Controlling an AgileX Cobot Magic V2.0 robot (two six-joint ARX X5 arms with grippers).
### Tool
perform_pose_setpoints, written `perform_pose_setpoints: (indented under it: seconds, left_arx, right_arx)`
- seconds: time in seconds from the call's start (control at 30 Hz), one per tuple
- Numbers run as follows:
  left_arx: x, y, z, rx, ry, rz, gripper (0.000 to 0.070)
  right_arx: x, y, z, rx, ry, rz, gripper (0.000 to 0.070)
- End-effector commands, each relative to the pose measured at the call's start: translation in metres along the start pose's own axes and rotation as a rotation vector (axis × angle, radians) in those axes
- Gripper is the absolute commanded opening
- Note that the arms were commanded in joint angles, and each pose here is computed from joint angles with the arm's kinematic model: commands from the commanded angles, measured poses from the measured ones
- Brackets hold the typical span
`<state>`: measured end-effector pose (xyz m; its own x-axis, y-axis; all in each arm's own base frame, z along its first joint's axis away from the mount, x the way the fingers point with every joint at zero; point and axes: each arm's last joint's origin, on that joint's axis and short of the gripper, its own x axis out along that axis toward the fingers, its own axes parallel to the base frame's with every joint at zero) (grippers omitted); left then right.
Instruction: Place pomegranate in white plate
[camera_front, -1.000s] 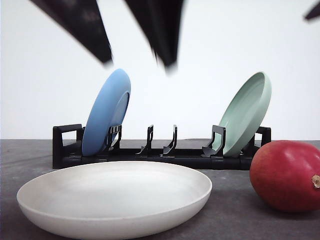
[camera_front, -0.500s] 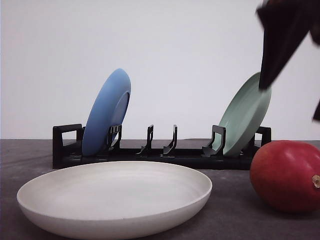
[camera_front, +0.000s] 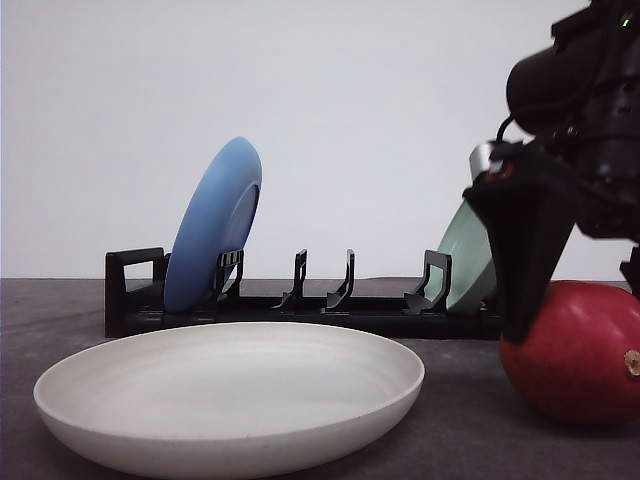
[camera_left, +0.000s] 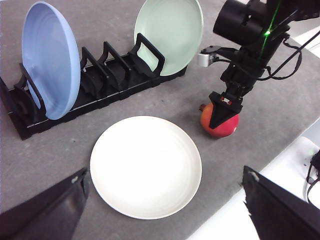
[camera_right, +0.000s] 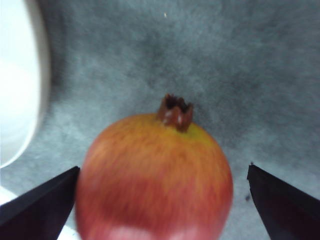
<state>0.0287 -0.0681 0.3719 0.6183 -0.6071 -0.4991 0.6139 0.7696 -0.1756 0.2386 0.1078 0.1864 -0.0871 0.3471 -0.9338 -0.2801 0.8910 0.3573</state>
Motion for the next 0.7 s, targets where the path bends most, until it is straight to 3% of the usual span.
perform_pose_setpoints:
  seconds: [0.0,0.1,0.23,0.27,0.47,0.67]
  left_arx:
    - [-0.001,-0.001,0.001,-0.013,0.005,-0.010,0.0592]
    - [-0.001,-0.001,0.000,-0.013,0.013,-0.004,0.0593]
    - [-0.001,0.000,0.000,-0.022,0.009,0.003,0.0593]
    - [-0.001,0.000,0.000,-0.022,0.007,0.007,0.0593]
    - [-0.001,0.000,0.001,-0.020,-0.006,0.028,0.0593]
    - [-0.001,0.001,0.001,-0.020,-0.017,0.046,0.0593]
  right_arx:
    - [0.004,0.002,0.005,-0.012,0.010,-0.004,0.0700]
    - [0.008,0.002,0.006,-0.013,0.025,-0.006,0.0695]
    - [0.009,0.003,0.006,-0.010,0.028,-0.006,0.0513]
    - [0.009,0.003,0.006,-0.009,0.028,-0.006,0.0495]
    - [-0.003,0.010,0.013,0.012,0.014,0.003,0.0491]
    - [-0.032,0.055,0.028,-0.073,-0.042,0.022,0.0491]
